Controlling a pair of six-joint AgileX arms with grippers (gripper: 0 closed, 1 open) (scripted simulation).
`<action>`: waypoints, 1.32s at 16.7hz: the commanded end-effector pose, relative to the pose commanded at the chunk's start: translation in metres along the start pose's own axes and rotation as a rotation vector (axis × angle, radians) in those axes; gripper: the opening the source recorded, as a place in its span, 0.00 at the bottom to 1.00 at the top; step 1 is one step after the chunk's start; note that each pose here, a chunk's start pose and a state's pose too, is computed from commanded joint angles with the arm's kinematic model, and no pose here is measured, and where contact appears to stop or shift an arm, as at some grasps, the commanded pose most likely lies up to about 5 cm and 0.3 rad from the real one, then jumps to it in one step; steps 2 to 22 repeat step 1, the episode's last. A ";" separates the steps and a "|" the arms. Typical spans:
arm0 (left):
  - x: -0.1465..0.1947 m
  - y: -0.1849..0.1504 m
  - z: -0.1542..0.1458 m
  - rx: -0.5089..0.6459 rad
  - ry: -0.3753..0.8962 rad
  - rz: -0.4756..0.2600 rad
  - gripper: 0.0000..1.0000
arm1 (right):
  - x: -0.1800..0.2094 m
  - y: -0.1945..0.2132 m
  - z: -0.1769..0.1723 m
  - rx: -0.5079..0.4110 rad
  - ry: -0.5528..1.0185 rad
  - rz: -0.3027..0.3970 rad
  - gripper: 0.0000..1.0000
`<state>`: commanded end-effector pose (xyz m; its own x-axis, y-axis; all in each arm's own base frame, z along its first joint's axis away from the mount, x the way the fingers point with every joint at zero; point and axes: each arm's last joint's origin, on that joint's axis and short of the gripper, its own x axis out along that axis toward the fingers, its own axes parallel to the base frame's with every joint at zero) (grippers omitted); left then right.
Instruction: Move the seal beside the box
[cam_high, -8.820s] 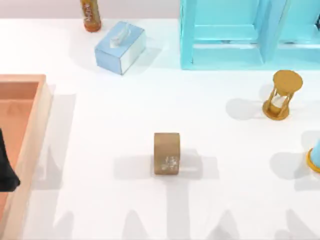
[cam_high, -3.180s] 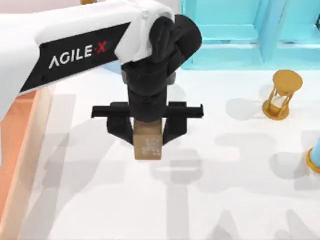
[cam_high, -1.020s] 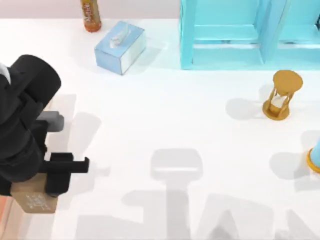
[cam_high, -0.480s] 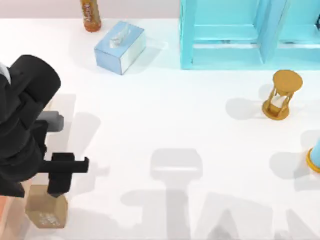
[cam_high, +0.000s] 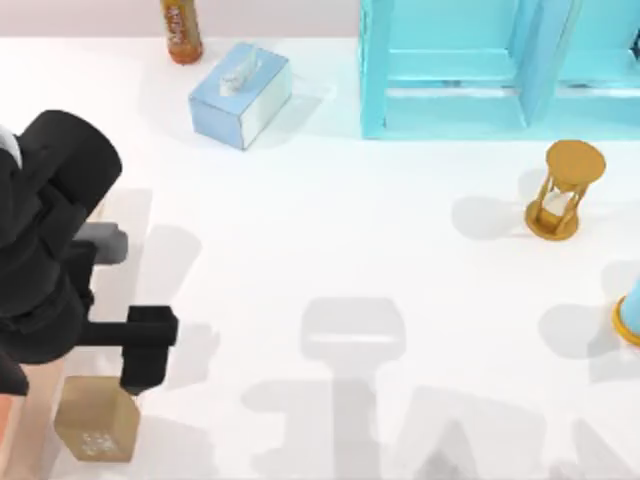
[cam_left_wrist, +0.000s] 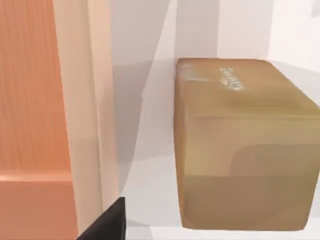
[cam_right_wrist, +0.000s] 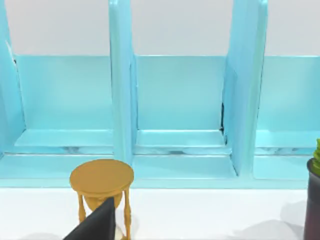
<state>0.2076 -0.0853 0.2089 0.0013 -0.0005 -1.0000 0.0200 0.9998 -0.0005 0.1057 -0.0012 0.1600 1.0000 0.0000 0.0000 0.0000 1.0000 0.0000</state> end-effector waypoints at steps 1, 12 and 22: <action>0.000 0.000 0.000 0.000 0.000 0.000 1.00 | 0.000 0.000 0.000 0.000 0.000 0.000 1.00; 0.000 0.000 0.000 0.000 0.000 0.000 1.00 | 0.000 0.000 0.000 0.000 0.000 0.000 1.00; 0.000 0.000 0.000 0.000 0.000 0.000 1.00 | 0.000 0.000 0.000 0.000 0.000 0.000 1.00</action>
